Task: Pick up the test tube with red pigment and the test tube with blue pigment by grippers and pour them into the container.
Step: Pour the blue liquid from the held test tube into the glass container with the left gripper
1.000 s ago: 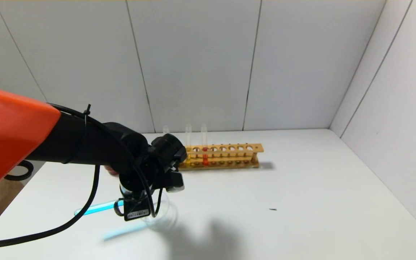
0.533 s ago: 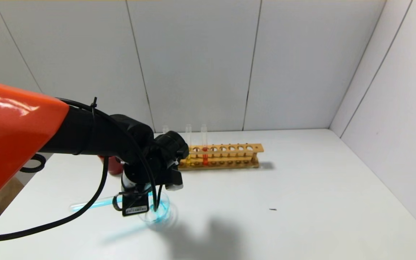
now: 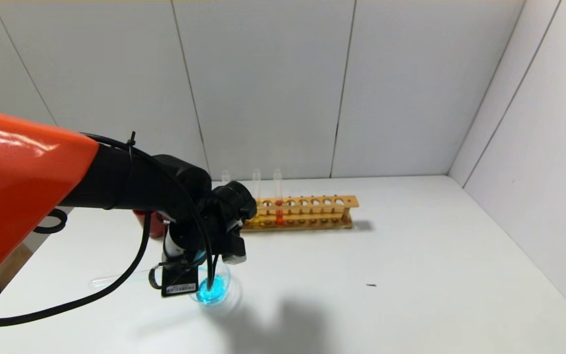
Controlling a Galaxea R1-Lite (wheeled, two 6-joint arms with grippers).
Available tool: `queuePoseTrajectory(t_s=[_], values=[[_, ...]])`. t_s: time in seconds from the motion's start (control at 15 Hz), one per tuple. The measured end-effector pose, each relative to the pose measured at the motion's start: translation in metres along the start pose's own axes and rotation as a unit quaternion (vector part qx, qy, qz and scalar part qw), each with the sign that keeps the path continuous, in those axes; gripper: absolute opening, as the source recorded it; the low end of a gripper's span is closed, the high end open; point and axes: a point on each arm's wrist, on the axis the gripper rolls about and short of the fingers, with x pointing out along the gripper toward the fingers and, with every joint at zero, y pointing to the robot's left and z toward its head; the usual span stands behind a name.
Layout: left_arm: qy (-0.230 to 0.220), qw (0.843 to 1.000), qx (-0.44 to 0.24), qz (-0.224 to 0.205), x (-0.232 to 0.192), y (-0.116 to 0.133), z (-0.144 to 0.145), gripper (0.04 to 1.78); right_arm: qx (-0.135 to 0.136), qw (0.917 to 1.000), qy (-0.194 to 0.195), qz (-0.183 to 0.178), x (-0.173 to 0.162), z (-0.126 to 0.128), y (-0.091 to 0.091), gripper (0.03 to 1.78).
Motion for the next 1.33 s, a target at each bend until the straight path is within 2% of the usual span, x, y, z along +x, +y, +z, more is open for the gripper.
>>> queuePoseTrajectory(t_s=[0.4, 0.8, 1.33], values=[[0.024, 0.999, 0.017, -0.015, -0.004, 0.003, -0.001, 0.32, 0.0, 1.0, 0.0, 0.0, 0.0, 0.0, 0.0, 1.71], [0.027, 0.999, 0.018, -0.017, -0.002, 0.007, 0.009, 0.32, 0.0, 1.0, 0.0, 0.0, 0.0, 0.0, 0.0, 1.71], [0.058, 0.996, 0.057, -0.029, -0.003, 0.001, 0.025, 0.32, 0.0, 1.0, 0.0, 0.0, 0.0, 0.0, 0.0, 1.71]])
